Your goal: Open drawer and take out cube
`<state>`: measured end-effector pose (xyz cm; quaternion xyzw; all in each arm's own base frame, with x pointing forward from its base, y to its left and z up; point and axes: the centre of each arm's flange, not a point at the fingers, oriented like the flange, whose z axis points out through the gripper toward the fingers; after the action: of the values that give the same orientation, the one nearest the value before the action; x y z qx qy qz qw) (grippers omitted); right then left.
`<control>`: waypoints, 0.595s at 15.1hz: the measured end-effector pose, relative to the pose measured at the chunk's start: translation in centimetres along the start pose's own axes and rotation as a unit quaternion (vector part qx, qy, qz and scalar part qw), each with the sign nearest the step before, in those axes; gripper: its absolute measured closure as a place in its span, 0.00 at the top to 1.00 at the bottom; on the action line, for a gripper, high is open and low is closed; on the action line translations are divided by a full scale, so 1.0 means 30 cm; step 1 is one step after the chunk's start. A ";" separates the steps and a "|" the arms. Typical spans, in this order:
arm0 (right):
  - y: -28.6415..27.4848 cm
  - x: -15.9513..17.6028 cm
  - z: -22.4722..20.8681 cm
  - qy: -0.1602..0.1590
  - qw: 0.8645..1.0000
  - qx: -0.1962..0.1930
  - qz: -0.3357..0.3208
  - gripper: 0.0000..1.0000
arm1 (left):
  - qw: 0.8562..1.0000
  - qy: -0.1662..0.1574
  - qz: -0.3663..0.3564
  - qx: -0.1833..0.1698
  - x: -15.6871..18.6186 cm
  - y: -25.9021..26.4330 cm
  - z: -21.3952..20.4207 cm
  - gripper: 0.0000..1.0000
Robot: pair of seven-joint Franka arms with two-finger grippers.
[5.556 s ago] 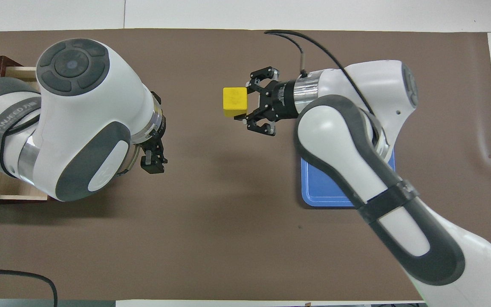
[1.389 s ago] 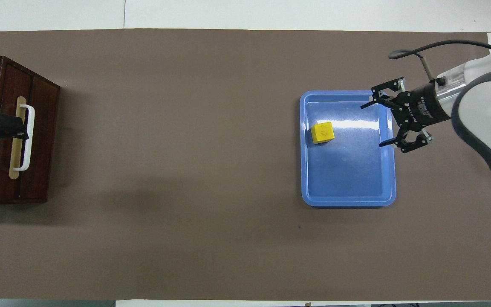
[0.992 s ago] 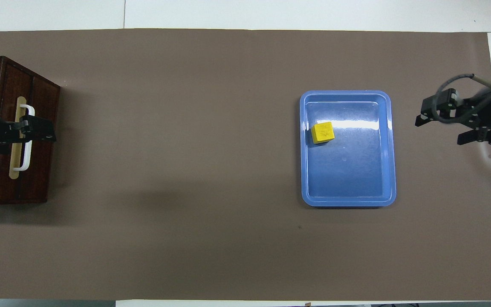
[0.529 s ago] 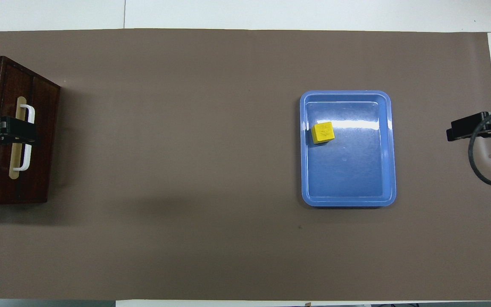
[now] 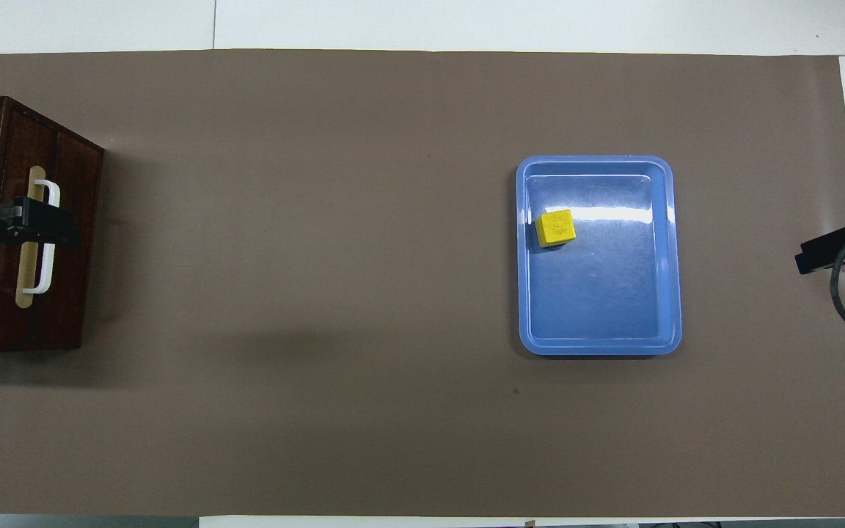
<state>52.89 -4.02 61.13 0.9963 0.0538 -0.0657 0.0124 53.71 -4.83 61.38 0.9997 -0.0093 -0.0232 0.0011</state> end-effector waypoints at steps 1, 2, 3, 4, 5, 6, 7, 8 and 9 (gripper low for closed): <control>0.004 -0.004 -0.010 -0.003 1.000 0.001 0.002 1.00 | 1.000 0.000 0.005 0.000 0.000 0.002 0.000 1.00; 0.006 -0.009 -0.022 -0.006 1.000 0.001 0.004 1.00 | 1.000 -0.001 0.008 0.000 0.000 0.000 0.000 1.00; 0.008 -0.013 -0.032 -0.006 1.000 0.001 0.006 1.00 | 1.000 -0.002 0.010 0.000 -0.001 -0.002 0.002 1.00; 0.006 -0.014 -0.039 -0.005 1.000 0.001 0.009 1.00 | 1.000 -0.004 0.014 0.000 -0.002 -0.005 0.005 1.00; 0.000 -0.013 -0.042 -0.004 1.000 0.001 0.011 1.00 | 1.000 -0.005 0.017 0.000 -0.002 -0.007 0.009 1.00; -0.008 -0.011 -0.042 -0.004 1.000 0.000 0.013 1.00 | 1.000 -0.006 0.019 0.000 -0.002 -0.010 0.011 1.00; -0.014 -0.010 -0.042 -0.004 1.000 0.000 0.013 1.00 | 1.000 -0.006 0.020 0.000 -0.002 -0.011 0.011 1.00; -0.018 -0.009 -0.042 -0.004 1.000 0.000 0.013 1.00 | 1.000 -0.006 0.020 0.000 -0.002 -0.012 0.011 1.00; -0.020 -0.009 -0.042 -0.004 1.000 0.000 0.013 1.00 | 1.000 -0.006 0.020 0.000 -0.002 -0.013 0.011 1.00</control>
<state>52.72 -3.40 62.42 0.9966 0.0410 -0.0696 0.0138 53.64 -4.45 61.04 0.9991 -0.0297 -0.0295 0.0013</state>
